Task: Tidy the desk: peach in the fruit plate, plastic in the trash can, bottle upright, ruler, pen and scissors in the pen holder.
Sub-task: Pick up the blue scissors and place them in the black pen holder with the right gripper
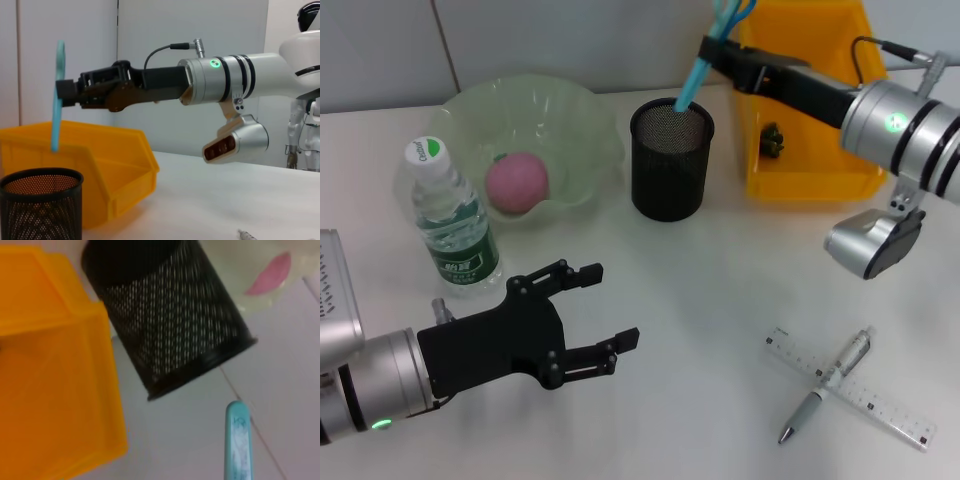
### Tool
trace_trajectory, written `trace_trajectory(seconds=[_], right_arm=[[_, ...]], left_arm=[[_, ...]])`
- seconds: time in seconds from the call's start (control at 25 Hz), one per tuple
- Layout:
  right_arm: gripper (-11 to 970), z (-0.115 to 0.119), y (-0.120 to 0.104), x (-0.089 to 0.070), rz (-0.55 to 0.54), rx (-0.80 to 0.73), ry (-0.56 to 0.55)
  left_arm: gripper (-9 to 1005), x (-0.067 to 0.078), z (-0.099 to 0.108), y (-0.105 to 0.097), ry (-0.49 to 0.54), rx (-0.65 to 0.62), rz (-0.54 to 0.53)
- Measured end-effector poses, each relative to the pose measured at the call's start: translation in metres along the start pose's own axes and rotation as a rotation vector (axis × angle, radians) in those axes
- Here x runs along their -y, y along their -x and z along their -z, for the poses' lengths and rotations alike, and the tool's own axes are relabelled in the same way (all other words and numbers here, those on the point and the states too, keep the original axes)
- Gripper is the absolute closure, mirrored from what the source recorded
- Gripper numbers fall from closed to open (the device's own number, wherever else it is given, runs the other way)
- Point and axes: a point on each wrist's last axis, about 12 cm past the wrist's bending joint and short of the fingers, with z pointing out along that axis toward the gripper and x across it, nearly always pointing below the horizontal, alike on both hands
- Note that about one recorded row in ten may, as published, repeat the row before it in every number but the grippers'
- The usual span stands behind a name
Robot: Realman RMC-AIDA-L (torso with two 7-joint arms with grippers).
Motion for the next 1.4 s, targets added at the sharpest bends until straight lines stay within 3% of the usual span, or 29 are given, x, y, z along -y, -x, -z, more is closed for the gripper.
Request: trace_trajectory(seconds=[0.24,0.52,1.4], right_arm=[[732,-0.011,0.010,0.006,0.031,0.050,-0.012],[731,-0.017,0.013,0.001,0.117,0.071,0.023],[732,-0.021,0.018,0.000,0.140,0.099,0.032]], left_arm=[[147,0.001,0.000,0.000,-0.001,0.003,-0.016],[147,0.003,0.000,-0.001,-0.010,0.002,-0.037],[146,0.003,0.001,0.000,-0.008,0.018,-0.036]])
